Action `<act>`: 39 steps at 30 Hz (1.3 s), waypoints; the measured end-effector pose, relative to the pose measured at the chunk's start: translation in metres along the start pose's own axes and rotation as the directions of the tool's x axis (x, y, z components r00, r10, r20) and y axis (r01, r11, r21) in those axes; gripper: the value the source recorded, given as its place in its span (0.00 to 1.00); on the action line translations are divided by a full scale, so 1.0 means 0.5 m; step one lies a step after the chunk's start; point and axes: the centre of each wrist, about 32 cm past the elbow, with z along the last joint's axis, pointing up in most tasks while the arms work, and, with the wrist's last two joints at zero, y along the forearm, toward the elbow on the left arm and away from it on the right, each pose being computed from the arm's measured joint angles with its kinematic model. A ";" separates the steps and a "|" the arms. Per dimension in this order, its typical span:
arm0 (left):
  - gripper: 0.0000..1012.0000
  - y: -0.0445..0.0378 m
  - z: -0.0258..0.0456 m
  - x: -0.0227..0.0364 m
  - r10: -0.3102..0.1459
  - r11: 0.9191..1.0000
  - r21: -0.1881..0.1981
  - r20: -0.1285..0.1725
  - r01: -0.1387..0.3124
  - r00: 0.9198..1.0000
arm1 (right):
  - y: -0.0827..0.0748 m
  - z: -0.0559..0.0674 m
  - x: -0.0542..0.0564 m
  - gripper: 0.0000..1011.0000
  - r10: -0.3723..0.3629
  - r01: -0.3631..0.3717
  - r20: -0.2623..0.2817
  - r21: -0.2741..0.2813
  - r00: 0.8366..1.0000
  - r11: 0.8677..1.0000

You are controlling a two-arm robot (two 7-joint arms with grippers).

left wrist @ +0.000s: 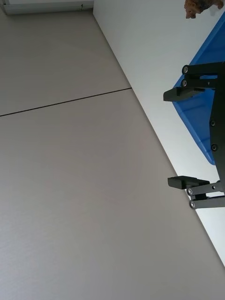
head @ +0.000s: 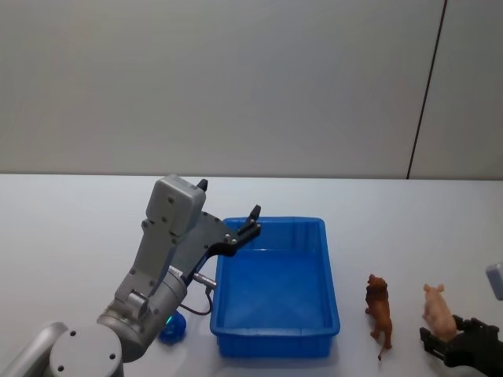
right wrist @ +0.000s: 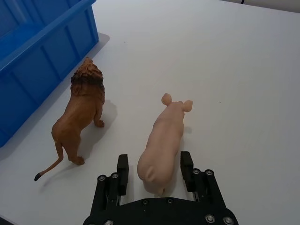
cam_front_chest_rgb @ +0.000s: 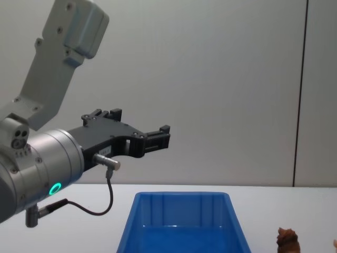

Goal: Pick up the two dolls from the table and place them into the box.

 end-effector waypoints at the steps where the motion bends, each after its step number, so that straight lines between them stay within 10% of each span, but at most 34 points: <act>1: 0.99 0.000 0.000 0.000 0.000 1.000 0.000 0.000 0.000 1.000 | 0.000 0.000 0.000 0.68 0.001 -0.001 -0.001 0.000 1.000 1.000; 11: 0.99 0.000 0.000 0.000 0.000 1.000 0.000 0.000 0.000 1.000 | 0.003 0.000 -0.002 0.37 0.005 -0.005 0.001 0.012 1.000 1.000; 39: 0.99 0.000 0.000 0.000 0.000 1.000 0.000 0.000 0.000 1.000 | 0.004 0.089 -0.012 0.36 0.033 -0.085 0.206 0.250 0.978 0.964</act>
